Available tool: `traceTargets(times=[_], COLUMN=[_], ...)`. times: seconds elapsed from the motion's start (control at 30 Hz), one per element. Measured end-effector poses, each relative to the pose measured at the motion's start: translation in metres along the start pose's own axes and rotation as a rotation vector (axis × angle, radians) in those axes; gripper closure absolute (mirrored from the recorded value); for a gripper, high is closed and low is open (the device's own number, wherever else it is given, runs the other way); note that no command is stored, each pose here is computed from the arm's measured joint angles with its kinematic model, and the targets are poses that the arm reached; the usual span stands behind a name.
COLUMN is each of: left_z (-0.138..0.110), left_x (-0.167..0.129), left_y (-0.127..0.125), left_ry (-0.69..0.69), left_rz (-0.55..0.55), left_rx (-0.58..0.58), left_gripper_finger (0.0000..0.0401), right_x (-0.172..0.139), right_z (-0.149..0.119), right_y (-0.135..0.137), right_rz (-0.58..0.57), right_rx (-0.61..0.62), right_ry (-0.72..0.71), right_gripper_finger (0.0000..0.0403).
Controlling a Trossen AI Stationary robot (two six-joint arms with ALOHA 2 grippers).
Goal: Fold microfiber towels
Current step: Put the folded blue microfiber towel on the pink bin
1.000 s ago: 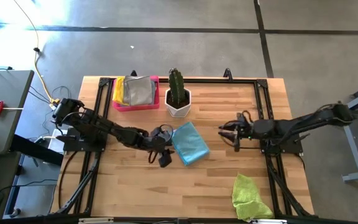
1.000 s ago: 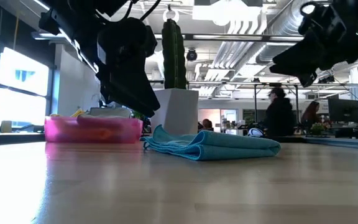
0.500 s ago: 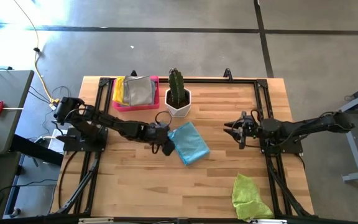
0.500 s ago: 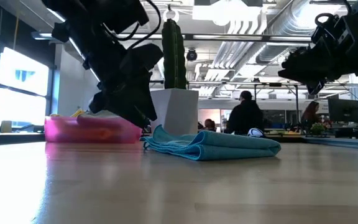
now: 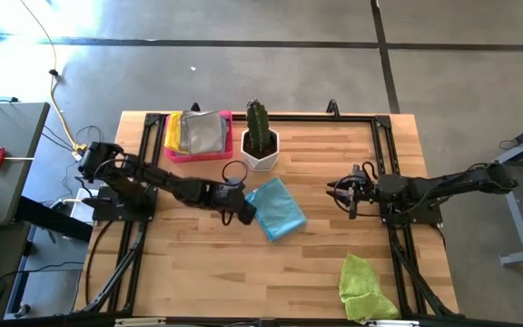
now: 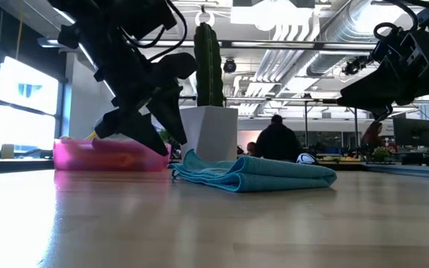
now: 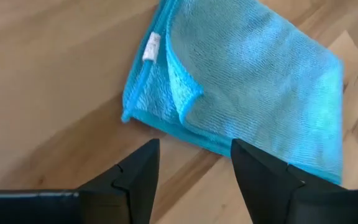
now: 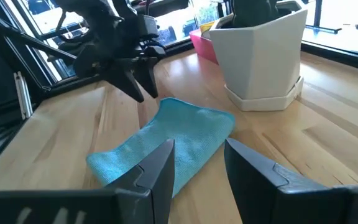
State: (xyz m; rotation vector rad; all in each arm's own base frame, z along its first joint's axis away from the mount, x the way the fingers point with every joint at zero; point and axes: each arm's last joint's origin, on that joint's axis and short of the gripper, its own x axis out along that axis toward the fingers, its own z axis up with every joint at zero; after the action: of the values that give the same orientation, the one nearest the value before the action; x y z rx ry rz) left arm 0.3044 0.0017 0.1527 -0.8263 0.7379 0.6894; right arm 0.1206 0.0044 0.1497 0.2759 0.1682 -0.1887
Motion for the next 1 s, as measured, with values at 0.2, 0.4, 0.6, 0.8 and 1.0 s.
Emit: traceTargets(times=[0.2, 0.4, 0.6, 0.8, 1.0], left_z=[-0.010, -0.019, -0.017, -0.014, -0.011], left_x=[0.002, 0.022, 0.044, 0.061, 0.068], left_y=[-0.004, -0.005, -0.007, -0.007, -0.001], left_ry=[-0.050, -0.058, -0.122, -0.229, -0.263], left_rz=[0.030, 0.022, -0.041, -0.078, -0.044], left_rx=[-0.127, -0.270, -0.390, -0.469, -0.463], left_gripper_finger=[0.0185, 0.0150, 0.0129, 0.0128, 0.0145], right_x=[0.000, 0.000, 0.000, 0.000, 0.000], right_z=[0.000, 0.000, -0.002, -0.003, -0.003], right_y=[0.000, 0.000, -0.001, -0.001, -0.001], right_rz=[0.000, -0.001, -0.008, -0.011, -0.011], right_rx=[0.000, 0.000, -0.006, -0.008, -0.009], right_ry=[0.000, 0.002, 0.022, 0.031, 0.033], right_gripper_finger=[0.0269, 0.0269, 0.0269, 0.0269, 0.0269])
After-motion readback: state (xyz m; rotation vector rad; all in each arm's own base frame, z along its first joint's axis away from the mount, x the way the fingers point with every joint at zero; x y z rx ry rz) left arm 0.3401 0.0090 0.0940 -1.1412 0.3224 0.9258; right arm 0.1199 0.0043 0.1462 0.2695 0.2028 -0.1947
